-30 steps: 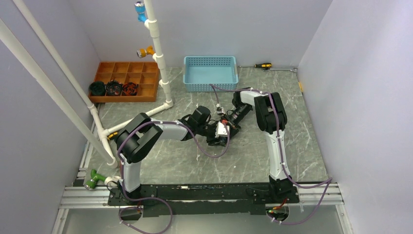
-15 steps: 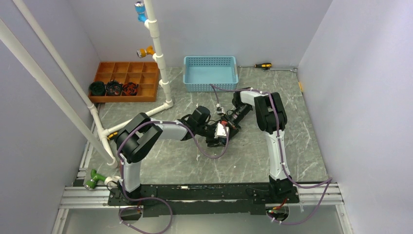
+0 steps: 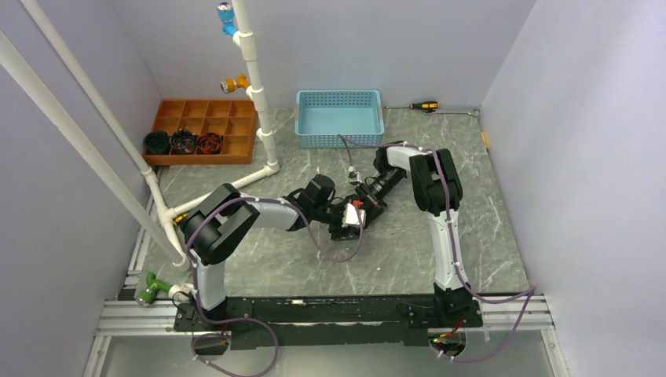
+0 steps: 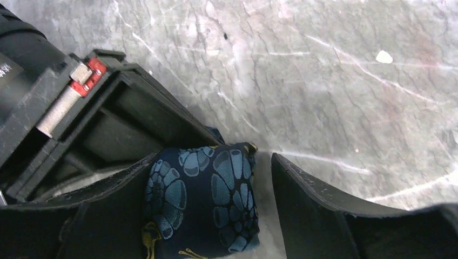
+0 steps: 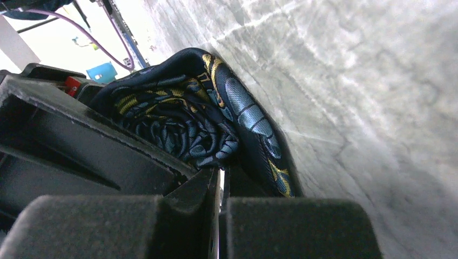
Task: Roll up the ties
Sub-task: Roll the tie at the center of the board.
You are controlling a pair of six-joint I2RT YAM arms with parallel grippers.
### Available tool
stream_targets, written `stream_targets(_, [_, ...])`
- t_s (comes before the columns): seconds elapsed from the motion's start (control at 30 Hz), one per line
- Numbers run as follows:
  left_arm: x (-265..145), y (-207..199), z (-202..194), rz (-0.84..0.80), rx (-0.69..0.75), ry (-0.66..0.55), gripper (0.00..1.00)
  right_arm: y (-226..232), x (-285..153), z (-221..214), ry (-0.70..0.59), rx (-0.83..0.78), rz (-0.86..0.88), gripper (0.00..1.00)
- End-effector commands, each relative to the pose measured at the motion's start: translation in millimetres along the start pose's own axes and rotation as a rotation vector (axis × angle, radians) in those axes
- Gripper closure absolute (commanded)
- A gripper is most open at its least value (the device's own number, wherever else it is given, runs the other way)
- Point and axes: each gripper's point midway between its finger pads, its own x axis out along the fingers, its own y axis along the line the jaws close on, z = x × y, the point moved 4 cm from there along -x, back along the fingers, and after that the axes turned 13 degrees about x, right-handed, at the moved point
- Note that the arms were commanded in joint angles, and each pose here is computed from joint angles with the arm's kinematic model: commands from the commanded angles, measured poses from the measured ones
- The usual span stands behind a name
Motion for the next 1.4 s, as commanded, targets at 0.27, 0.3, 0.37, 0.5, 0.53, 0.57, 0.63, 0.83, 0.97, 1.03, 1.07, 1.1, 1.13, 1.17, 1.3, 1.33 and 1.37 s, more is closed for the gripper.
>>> stream_targets(0.27, [-25.8,-29.7,-50.3,-0.02,-0.14,0.197,0.35,-12.7,3.7,6.8,-0.014,-0.049,-0.087,1.0])
stream_targets(0.3, [-25.5,-30.0,-50.9,-0.022,-0.141,0.196,0.37,-12.3,3.6,6.7,-0.016,-0.048,-0.085,1.0])
stream_targets(0.37, [-24.7,-30.2,-50.9,-0.025,-0.146,0.193,0.38,-11.3,3.5,6.9,-0.022,-0.049,-0.083,1.0])
stream_targets(0.5, [-25.7,-26.4,-37.6,-0.01,-0.13,0.13,0.18,-10.8,4.5,7.7,-0.022,-0.041,-0.08,1.0])
stream_targets(0.53, [-25.9,-24.1,-33.7,0.0,-0.119,0.113,0.15,-11.0,4.5,7.8,-0.021,-0.04,-0.079,1.0])
stream_targets(0.57, [-25.3,-21.2,-30.6,0.005,-0.114,0.105,0.14,-11.3,4.6,8.2,-0.022,-0.041,-0.08,1.0])
stream_targets(0.63, [-22.7,-13.6,-25.8,0.009,-0.108,0.097,0.13,-11.3,5.0,8.2,-0.022,-0.041,-0.08,1.0])
stream_targets(0.83, [-17.8,-7.0,-11.4,-0.002,-0.082,0.064,0.21,-10.6,4.8,9.0,-0.024,-0.039,-0.08,1.0])
stream_targets(0.97, [-14.8,-5.8,-3.4,-0.002,-0.062,0.056,0.2,-10.8,5.4,9.3,-0.024,-0.037,-0.077,1.0])
stream_targets(1.03, [-13.1,-3.8,-0.5,0.004,-0.056,0.055,0.18,-10.9,5.7,9.5,-0.025,-0.037,-0.076,1.0])
stream_targets(1.07, [-12.3,-2.9,1.2,0.005,-0.055,0.053,0.17,-10.7,5.6,9.5,-0.025,-0.036,-0.075,1.0])
stream_targets(1.1, [-11.8,-1.5,2.3,0.005,-0.056,0.053,0.17,-10.6,5.6,9.6,-0.025,-0.038,-0.076,1.0])
stream_targets(1.13, [-10.8,-1.0,3.6,0.003,-0.057,0.052,0.18,-10.4,5.4,9.7,-0.026,-0.038,-0.076,1.0])
stream_targets(1.17, [-10.0,-0.7,4.4,0.001,-0.058,0.051,0.2,-10.7,5.5,9.5,-0.025,-0.037,-0.075,1.0])
stream_targets(1.3, [-9.4,1.9,5.4,0.003,-0.058,0.055,0.29,-11.1,5.7,9.3,-0.025,-0.038,-0.076,1.0])
stream_targets(1.33, [-9.4,1.8,5.5,0.002,-0.058,0.055,0.31,-11.0,5.7,9.3,-0.025,-0.038,-0.076,1.0])
stream_targets(1.37, [-9.1,1.5,5.9,0.001,-0.059,0.053,0.32,-10.8,5.5,9.5,-0.027,-0.037,-0.076,1.0])
